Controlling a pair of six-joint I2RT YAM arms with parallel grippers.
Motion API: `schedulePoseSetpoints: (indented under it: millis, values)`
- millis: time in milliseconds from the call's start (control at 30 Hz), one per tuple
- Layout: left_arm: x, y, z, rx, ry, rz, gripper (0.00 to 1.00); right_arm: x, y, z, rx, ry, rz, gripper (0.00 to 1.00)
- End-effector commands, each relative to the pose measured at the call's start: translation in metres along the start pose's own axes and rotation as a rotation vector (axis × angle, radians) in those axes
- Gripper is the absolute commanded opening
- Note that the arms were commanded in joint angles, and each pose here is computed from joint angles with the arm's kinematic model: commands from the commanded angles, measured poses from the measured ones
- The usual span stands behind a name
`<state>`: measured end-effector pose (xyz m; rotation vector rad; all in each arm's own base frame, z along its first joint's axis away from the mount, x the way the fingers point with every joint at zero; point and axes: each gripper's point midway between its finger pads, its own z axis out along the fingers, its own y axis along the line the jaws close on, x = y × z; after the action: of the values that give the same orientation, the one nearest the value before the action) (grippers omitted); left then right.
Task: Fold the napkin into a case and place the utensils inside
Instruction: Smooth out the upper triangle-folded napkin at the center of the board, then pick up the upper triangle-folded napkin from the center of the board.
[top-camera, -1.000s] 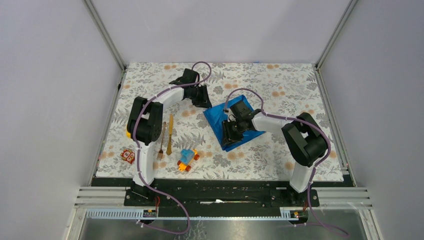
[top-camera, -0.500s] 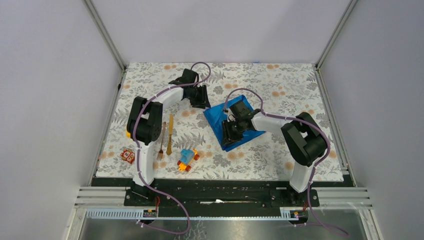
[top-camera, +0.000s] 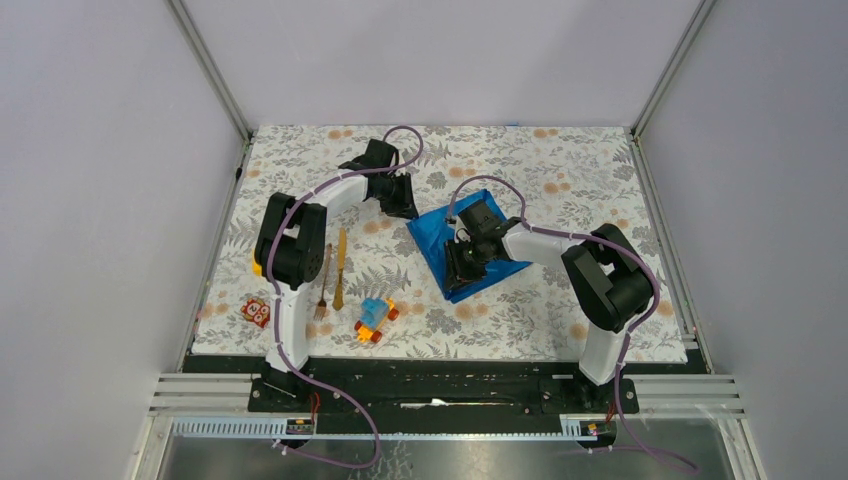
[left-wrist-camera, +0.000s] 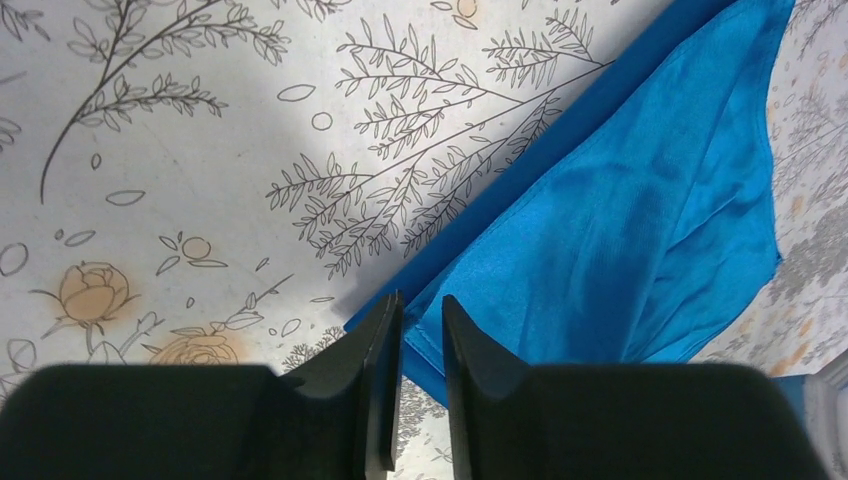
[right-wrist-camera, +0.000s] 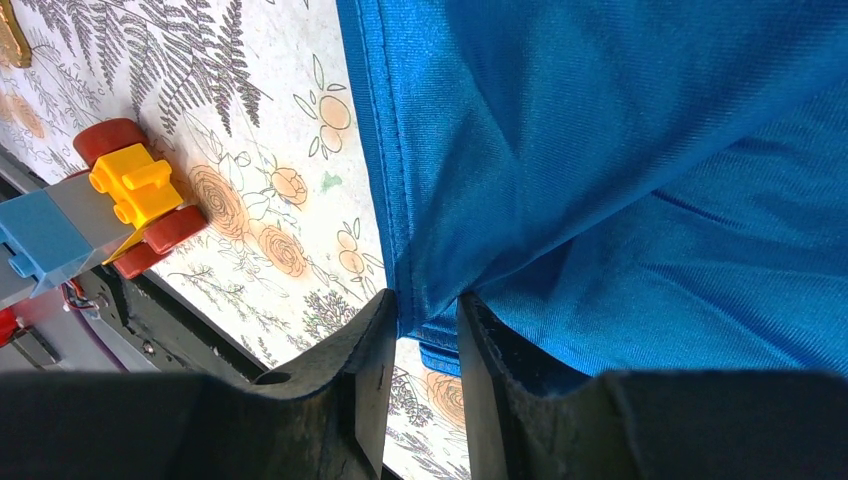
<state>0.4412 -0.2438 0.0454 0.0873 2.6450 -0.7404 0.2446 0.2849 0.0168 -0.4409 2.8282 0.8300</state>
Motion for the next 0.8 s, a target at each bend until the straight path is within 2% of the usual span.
schedulePoseSetpoints:
  millis: [0, 133, 233, 367, 467, 567, 667, 767]
  values:
    - [-0.010, -0.001, -0.007, -0.013, -0.030, 0.020, 0.28, -0.007, 0.005, -0.004, 0.014, -0.017, -0.031, 0.36]
    - [-0.004, 0.002, -0.001, -0.017, -0.009, 0.017, 0.28, -0.006, 0.005, -0.005, 0.013, -0.020, -0.029, 0.35]
    - [-0.003, 0.002, -0.001, -0.012, -0.007, 0.014, 0.20, -0.006, 0.006, -0.005, 0.008, -0.020, -0.029, 0.35]
    - [-0.003, 0.004, -0.001, -0.023, -0.008, 0.021, 0.18, -0.006, 0.006, -0.005, 0.009, -0.021, -0.029, 0.35]
    - [-0.003, 0.004, -0.001, -0.025, -0.001, 0.019, 0.11, -0.006, 0.006, -0.008, 0.014, -0.028, -0.030, 0.34]
    - [-0.008, 0.000, -0.006, -0.023, -0.008, 0.019, 0.00, -0.006, 0.005, -0.012, 0.027, -0.040, -0.038, 0.29]
    - [-0.014, -0.007, -0.017, -0.022, -0.028, 0.019, 0.00, -0.004, 0.004, -0.020, 0.043, -0.048, -0.048, 0.23]
    - [-0.013, -0.011, -0.026, -0.018, -0.037, 0.009, 0.00, 0.001, 0.002, -0.023, 0.051, -0.038, -0.050, 0.20]
